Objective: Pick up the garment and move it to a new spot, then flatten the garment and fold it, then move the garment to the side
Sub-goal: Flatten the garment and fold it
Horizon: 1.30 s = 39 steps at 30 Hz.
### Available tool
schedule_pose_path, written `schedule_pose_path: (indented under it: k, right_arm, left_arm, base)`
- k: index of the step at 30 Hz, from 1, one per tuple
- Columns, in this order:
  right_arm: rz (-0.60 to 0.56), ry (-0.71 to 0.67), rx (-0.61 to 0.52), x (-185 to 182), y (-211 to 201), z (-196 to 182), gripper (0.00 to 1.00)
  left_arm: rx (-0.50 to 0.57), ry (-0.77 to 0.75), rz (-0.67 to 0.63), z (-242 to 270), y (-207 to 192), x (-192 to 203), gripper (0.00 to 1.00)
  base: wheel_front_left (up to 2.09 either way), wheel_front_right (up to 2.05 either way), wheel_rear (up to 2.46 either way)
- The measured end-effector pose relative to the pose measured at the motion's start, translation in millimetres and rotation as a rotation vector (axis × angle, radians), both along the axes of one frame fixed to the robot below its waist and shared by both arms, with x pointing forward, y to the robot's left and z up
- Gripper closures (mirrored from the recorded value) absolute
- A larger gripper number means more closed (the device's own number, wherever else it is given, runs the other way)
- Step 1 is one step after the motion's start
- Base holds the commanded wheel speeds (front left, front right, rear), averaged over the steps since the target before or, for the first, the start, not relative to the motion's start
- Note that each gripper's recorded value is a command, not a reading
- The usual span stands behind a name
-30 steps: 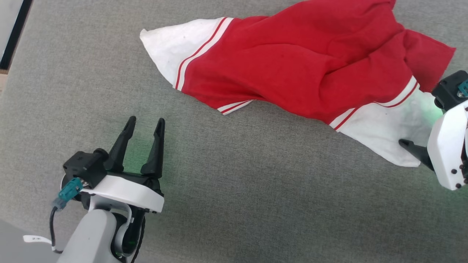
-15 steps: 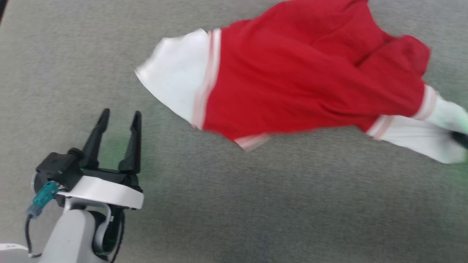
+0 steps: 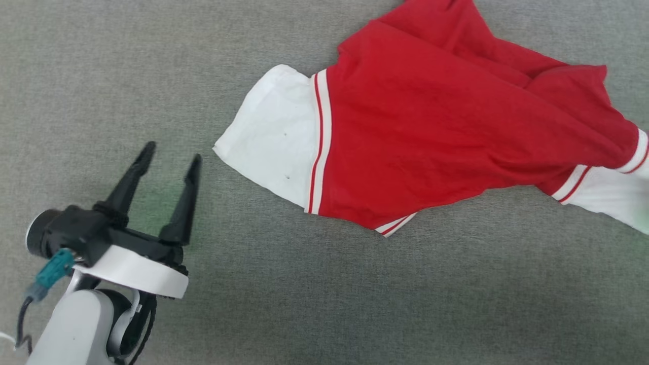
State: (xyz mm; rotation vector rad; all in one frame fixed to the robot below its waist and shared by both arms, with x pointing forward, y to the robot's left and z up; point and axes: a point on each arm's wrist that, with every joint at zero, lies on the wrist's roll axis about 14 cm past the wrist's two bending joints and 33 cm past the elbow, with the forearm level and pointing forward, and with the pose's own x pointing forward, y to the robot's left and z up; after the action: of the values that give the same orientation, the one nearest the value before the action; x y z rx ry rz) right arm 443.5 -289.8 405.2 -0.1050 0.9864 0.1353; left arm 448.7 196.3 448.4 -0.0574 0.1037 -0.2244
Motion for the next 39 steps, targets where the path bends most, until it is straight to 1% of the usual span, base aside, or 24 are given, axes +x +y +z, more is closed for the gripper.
schedule_pose_path:
  k: [1,2,3,6,8,11,14,16,17,20,22,24,26,29,34,37,38,39]
  right_arm:
    - [-0.008,-0.020,0.011,1.2,1.3,0.5,0.51]
    - [-0.018,-0.043,0.011,3.5,0.3,2.2,0.28]
    - [-0.024,-0.062,0.005,5.5,-1.7,4.3,0.00]
    - [-0.041,-0.125,-0.010,9.9,-7.3,11.6,0.00]
    - [-0.054,-0.172,-0.032,12.1,-14.6,17.9,0.00]
    - [-0.082,-0.266,-0.020,17.6,-17.6,30.3,0.00]
    - [-0.101,-0.379,-0.011,23.7,-18.8,49.0,0.00]
    - [-0.115,-0.455,0.000,26.8,-19.4,61.9,0.00]
    - [-0.128,-0.517,0.005,27.7,-20.4,71.5,0.00]
    - [-0.131,-0.562,0.009,23.9,-17.5,76.2,0.00]
    - [-0.137,-0.572,0.019,18.9,-16.0,75.5,0.00]
    - [-0.140,-0.581,0.013,14.7,-17.6,77.0,0.00]
    - [-0.146,-0.586,0.010,11.1,-19.7,77.7,0.00]
    - [-0.154,-0.588,0.003,6.7,-22.5,76.9,0.00]
    - [-0.152,-0.577,-0.003,2.7,-21.8,72.9,0.00]
    - [-0.148,-0.567,-0.015,0.5,-22.5,70.1,0.00]
    - [-0.139,-0.562,-0.016,0.2,-20.4,69.1,0.00]
    - [-0.124,-0.555,-0.016,0.1,-16.8,67.6,0.00]
  left_arm:
    - [0.013,0.008,-0.024,-0.9,-3.9,0.1,0.00]
    - [0.027,0.017,-0.051,-1.9,-8.1,0.3,0.00]
    - [0.044,0.026,-0.078,-2.2,-11.7,0.9,0.00]
    - [0.146,0.038,-0.175,2.4,-18.2,5.2,0.00]
    - [0.208,0.057,-0.264,5.1,-27.6,5.9,0.00]
    - [0.290,0.114,-0.400,6.1,-39.8,3.3,0.00]
    - [0.367,0.212,-0.526,1.9,-47.9,-4.3,0.00]
    - [0.394,0.296,-0.596,-4.6,-53.5,-10.7,0.00]
    - [0.449,0.373,-0.655,-12.9,-53.5,-16.5,0.00]
    - [0.482,0.478,-0.723,-24.8,-57.2,-22.4,0.00]
    - [0.512,0.506,-0.755,-30.0,-60.3,-19.6,0.00]
    - [0.514,0.538,-0.776,-35.9,-63.6,-16.4,0.00]
    - [0.528,0.563,-0.801,-45.0,-67.7,-14.4,0.00]
    - [0.509,0.589,-0.819,-56.8,-75.9,-6.9,0.00]
    - [0.527,0.619,-0.829,-75.0,-80.8,5.9,0.00]
    - [0.532,0.639,-0.844,-84.1,-85.8,7.2,0.00]
    - [0.537,0.644,-0.850,-85.9,-87.1,7.3,0.25]
    - [0.537,0.648,-0.855,-87.5,-88.3,7.6,0.62]
  base:
    - [0.00,0.00,0.00]
    - [0.00,0.00,0.00]
    - [0.00,0.00,0.00]
    - [0.00,0.00,0.00]
    - [0.00,0.00,0.00]
    - [0.00,0.00,0.00]
    - [0.00,0.00,0.00]
    - [0.00,0.00,0.00]
    - [0.00,0.00,0.00]
    - [0.00,0.00,0.00]
    - [0.00,0.00,0.00]
    - [0.00,0.00,0.00]
    - [0.00,0.00,0.00]
    - [0.00,0.00,0.00]
    - [0.00,0.00,0.00]
    - [0.00,0.00,0.00]
    - [0.00,0.00,0.00]
    - [0.00,0.00,0.00]
